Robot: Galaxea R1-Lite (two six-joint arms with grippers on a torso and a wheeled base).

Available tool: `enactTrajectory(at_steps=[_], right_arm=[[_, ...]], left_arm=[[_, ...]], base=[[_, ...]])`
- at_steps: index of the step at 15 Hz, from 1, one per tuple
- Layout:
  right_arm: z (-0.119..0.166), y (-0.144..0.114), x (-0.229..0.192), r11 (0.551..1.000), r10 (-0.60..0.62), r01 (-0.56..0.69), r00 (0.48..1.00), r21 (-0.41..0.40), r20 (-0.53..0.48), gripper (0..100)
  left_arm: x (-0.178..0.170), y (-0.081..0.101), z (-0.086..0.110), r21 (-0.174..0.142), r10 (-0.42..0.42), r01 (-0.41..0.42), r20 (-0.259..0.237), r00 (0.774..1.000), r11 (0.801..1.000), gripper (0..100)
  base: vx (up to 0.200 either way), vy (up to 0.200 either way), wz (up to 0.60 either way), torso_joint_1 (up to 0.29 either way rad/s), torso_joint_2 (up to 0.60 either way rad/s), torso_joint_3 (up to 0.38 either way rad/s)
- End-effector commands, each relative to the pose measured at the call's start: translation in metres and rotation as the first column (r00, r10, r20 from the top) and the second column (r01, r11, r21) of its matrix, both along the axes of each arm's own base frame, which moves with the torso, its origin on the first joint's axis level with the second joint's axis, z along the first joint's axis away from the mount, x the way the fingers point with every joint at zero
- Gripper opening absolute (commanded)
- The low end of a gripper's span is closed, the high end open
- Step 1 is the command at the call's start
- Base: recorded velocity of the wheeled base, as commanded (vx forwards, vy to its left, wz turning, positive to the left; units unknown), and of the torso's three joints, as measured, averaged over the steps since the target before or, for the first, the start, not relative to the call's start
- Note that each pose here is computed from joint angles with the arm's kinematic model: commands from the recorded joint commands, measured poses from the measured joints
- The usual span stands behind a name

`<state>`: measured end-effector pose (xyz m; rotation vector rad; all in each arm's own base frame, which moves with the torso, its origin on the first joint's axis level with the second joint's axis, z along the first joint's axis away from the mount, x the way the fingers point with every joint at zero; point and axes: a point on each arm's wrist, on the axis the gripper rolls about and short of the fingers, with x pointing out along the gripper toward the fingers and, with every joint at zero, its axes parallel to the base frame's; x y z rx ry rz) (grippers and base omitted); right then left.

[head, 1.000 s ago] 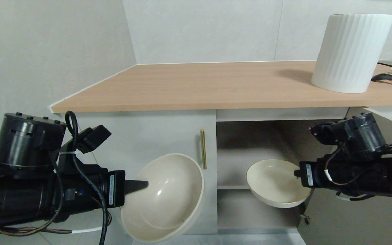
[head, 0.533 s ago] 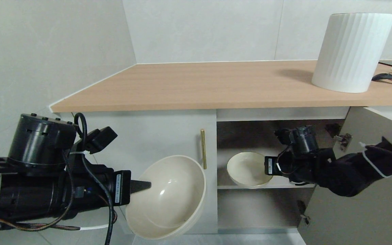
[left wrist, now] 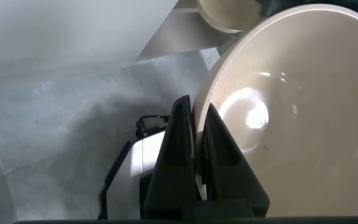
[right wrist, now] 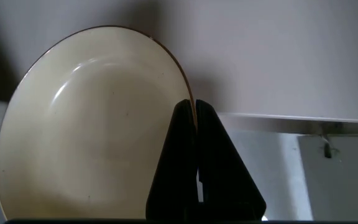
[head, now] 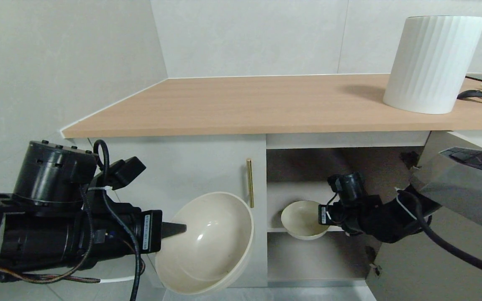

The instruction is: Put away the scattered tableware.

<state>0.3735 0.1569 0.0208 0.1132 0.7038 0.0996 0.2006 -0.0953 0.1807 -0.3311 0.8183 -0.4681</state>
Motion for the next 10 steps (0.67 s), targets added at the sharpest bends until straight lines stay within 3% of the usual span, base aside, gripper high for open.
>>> enactTrajectory(at_steps=[1, 10], right_arm=[[-0.023, -0.008, 0.012, 0.999, -0.046, 0.045, 0.999, -0.030, -0.028, 0], [-0.046, -0.021, 0.036, 0.987, -0.147, 0.148, 0.989, -0.058, 0.030, 0]], left_arm=[[0.000, 0.000, -0.001, 0.001, 0.000, 0.000, -0.002, 1.000, 1.000, 0], [0.001, -0.001, -0.003, 0.006, 0.000, 0.000, -0.014, 1.000, 1.000, 0]], base=[[0.000, 0.000, 0.00, 0.000, 0.00, 0.000], [0.000, 0.000, 0.00, 0.000, 0.00, 0.000]])
